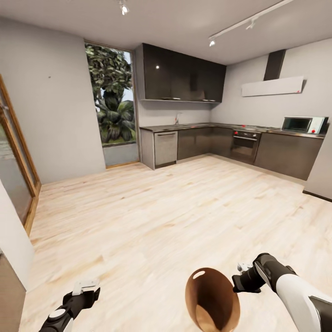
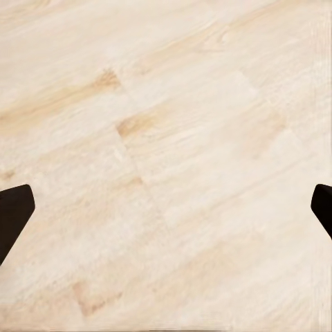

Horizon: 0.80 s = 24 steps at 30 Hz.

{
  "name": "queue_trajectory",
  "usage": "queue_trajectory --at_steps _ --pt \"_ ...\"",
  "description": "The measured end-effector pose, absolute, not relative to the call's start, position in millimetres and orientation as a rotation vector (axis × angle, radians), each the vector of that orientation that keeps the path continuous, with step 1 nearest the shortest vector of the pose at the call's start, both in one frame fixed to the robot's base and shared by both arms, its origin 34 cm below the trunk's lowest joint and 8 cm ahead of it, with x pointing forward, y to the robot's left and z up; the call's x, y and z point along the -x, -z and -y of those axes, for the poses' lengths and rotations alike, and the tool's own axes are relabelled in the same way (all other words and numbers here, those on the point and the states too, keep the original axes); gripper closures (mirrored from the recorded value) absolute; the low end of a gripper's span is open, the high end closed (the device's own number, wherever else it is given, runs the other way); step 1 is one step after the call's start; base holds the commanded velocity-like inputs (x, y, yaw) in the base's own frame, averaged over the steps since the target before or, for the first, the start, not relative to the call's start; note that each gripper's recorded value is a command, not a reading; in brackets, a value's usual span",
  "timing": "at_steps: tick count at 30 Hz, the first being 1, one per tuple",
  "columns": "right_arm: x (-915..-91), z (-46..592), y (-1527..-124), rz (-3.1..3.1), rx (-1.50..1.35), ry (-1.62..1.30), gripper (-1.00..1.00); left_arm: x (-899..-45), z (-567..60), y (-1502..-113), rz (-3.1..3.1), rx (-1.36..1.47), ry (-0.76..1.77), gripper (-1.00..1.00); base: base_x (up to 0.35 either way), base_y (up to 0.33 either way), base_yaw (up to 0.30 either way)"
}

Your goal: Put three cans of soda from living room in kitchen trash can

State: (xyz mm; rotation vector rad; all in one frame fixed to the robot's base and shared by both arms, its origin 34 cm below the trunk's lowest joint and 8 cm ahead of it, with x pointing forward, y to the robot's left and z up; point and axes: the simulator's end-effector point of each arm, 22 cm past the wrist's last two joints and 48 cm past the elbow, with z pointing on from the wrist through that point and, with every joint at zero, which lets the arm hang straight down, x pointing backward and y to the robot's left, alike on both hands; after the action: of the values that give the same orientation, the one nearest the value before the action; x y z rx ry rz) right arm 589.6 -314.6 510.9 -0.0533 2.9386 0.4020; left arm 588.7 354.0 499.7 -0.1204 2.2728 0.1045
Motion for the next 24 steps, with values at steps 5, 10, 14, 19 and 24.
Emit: queue_trajectory --at_steps 5,10,14,19,24 --pt "-589.4 314.5 -510.8 -2.936 0.039 -0.411 1.00 -588.8 -354.1 -499.8 -2.273 0.121 -0.105 -1.00 -0.127 0.036 0.091" --pt "-595.6 313.5 -505.8 -2.865 0.110 -0.403 1.00 -588.8 -354.6 -499.9 -2.272 0.122 -0.107 -1.00 -0.270 0.111 0.012" --pt "-596.9 312.7 -505.5 -2.851 0.117 -0.408 1.00 -588.8 -354.5 -499.8 -2.272 0.123 -0.107 -1.00 -0.298 0.107 0.002" --pt "-597.2 311.6 -505.1 -2.848 0.119 -0.409 1.00 -588.9 -354.4 -500.0 -2.272 0.123 -0.107 -1.00 -0.314 0.040 0.001" --pt "-596.7 312.7 -504.4 -2.851 0.135 -0.396 1.00 -588.9 -354.3 -500.0 -2.272 0.123 -0.107 -1.00 -0.322 0.009 0.000"
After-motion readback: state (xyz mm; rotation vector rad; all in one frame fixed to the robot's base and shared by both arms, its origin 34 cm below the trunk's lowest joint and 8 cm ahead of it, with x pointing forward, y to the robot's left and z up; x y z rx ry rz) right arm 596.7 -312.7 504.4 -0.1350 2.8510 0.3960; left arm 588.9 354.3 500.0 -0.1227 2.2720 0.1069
